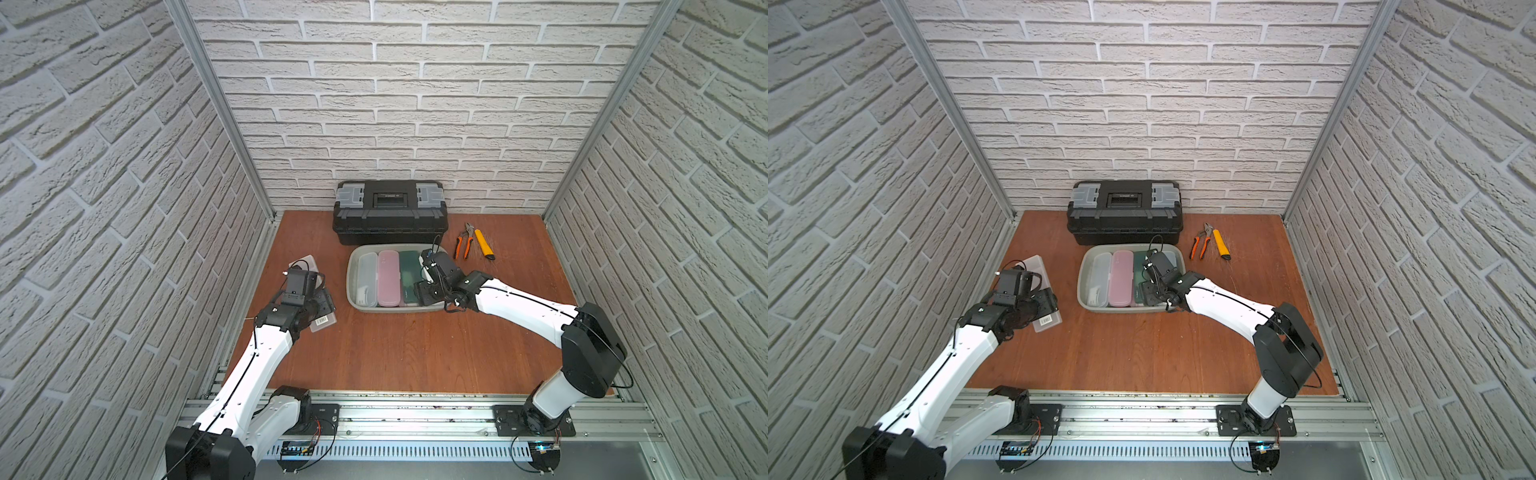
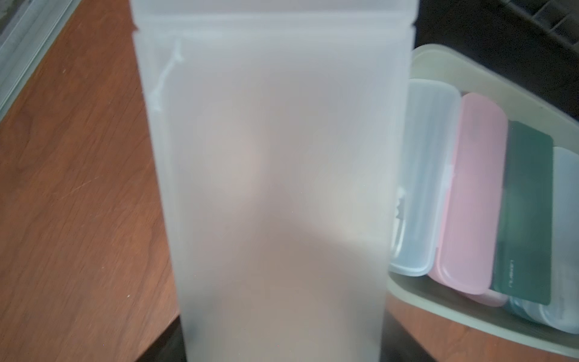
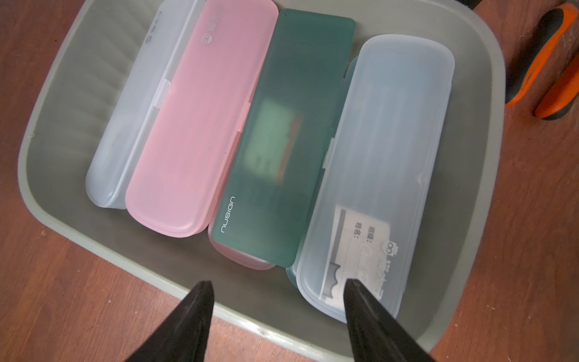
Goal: Put the pencil case into the storage box
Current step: Pick up the pencil case from the center of the board, then place the pencil case at the storage box.
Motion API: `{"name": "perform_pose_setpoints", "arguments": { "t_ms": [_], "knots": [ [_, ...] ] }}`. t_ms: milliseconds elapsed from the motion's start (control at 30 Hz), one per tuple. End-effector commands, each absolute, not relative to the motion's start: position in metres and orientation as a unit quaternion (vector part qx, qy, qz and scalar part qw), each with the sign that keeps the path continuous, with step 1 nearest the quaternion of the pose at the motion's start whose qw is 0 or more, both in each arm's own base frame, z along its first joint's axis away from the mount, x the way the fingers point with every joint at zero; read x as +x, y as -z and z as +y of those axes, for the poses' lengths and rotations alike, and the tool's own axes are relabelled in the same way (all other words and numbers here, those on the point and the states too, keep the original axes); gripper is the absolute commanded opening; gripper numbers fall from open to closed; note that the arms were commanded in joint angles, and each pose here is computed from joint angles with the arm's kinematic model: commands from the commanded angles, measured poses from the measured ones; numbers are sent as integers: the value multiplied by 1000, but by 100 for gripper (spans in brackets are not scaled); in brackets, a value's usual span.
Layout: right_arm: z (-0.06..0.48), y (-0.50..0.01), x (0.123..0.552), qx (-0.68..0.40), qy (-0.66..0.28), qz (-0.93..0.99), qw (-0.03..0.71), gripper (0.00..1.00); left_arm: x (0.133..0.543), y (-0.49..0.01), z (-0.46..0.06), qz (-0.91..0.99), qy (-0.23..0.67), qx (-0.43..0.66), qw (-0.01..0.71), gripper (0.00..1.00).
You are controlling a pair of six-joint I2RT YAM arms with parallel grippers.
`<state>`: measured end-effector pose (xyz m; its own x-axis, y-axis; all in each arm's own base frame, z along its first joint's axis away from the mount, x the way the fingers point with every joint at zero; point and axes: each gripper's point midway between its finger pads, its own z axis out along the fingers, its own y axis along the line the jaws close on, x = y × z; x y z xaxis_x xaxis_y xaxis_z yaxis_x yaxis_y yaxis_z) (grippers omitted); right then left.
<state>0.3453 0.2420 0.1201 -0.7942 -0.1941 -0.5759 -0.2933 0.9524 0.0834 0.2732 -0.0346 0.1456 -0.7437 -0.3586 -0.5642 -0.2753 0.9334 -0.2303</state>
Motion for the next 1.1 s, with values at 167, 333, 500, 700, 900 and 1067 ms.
{"name": "perform_pose_setpoints", "arguments": {
  "t_ms": [167, 333, 500, 700, 900, 1067],
  "knots": [
    [229, -159, 361, -114, -66, 929, 346, 71, 345, -179, -100, 927, 137, -57, 345, 66],
    [221, -162, 366, -107, -60, 930, 347, 71, 374, -170, -148, 935, 148, 6, 324, 66],
    [213, -160, 368, -102, -53, 931, 345, 71, 391, -148, -185, 943, 166, 37, 287, 64],
    [208, -153, 370, -102, -45, 935, 337, 71, 390, -121, -203, 952, 155, 48, 261, 65],
    [208, -147, 371, -103, -43, 937, 331, 71, 384, -104, -201, 957, 147, 43, 245, 72],
    [208, -144, 370, -103, -44, 938, 327, 71, 379, -103, -200, 960, 138, 48, 240, 77]
  ]
}}
